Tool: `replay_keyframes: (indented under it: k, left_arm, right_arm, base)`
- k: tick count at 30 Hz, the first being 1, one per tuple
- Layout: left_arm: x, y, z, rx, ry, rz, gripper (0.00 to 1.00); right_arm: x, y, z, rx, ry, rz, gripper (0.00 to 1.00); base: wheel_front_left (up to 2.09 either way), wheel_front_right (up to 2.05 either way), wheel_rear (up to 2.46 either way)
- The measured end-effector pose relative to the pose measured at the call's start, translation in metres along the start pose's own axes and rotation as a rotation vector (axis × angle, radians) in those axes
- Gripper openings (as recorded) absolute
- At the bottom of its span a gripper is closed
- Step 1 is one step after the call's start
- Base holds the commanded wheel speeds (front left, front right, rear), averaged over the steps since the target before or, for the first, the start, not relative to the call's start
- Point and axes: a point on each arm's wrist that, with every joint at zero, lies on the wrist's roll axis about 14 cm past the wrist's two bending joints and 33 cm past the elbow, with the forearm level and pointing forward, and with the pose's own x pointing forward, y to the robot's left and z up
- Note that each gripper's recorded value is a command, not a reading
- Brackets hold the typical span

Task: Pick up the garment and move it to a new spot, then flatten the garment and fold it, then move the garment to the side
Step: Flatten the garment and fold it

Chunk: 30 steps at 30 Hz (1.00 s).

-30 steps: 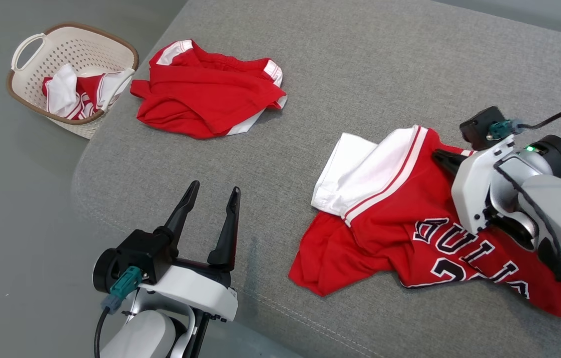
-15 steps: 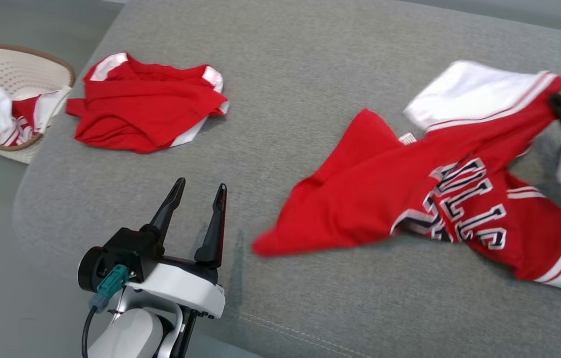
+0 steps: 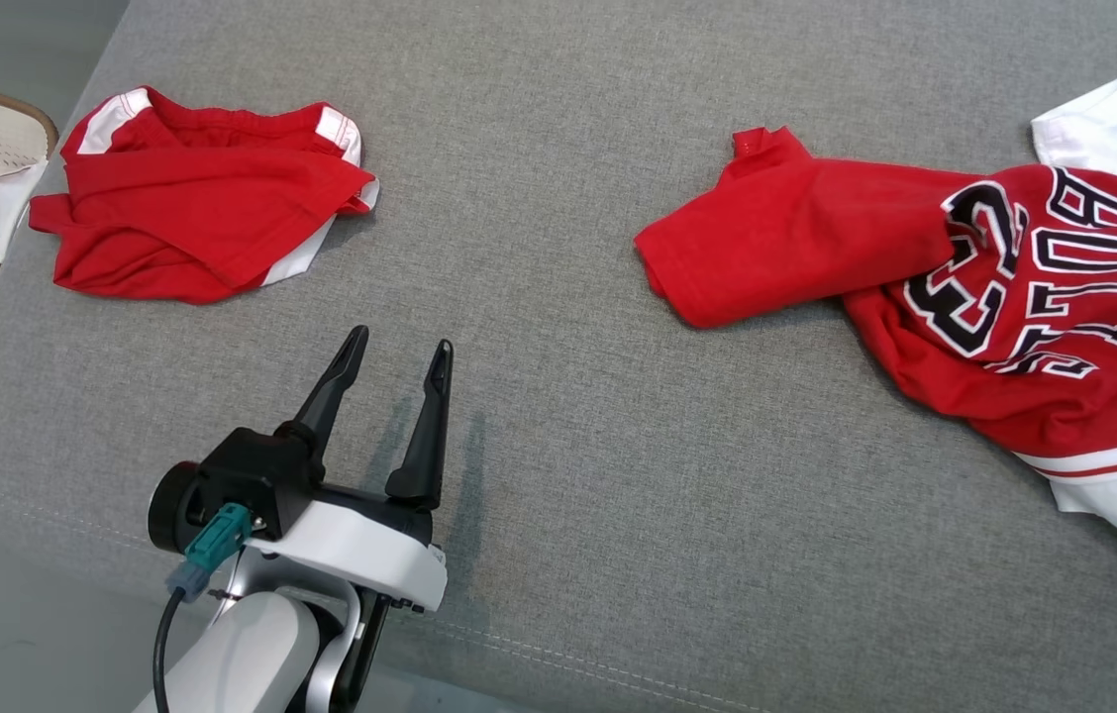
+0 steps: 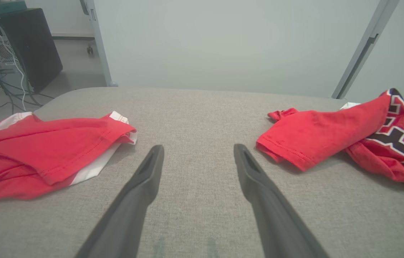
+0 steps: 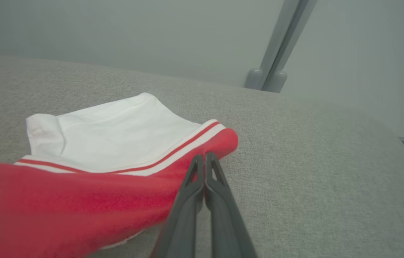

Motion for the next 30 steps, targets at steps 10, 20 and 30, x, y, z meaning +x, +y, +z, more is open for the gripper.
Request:
replay_keyframes:
  k: [10,20,30]
  left_arm:
    - [0.002,0.001,0.007,0.025,-0.02,-0.003,1.0]
    - [-0.015,0.004,0.023,0.062,-0.051,0.002,1.0]
    - [-0.036,-0.012,0.032,0.072,-0.058,-0.045,1.0]
  right_arm:
    - [-0.007,-0.001,0.029,0.089,-0.097,-0.016,1.0]
    - [-0.079,-0.009,0.053,0.16,-0.303,-0.011,1.0]
    - [-0.194,0.037,0.003,0.222,-0.448,-0.053,1.0]
  base:
    - [0.0,0.0,0.0]
    - [0.0,0.0,0.0]
    - [0.0,0.0,0.0]
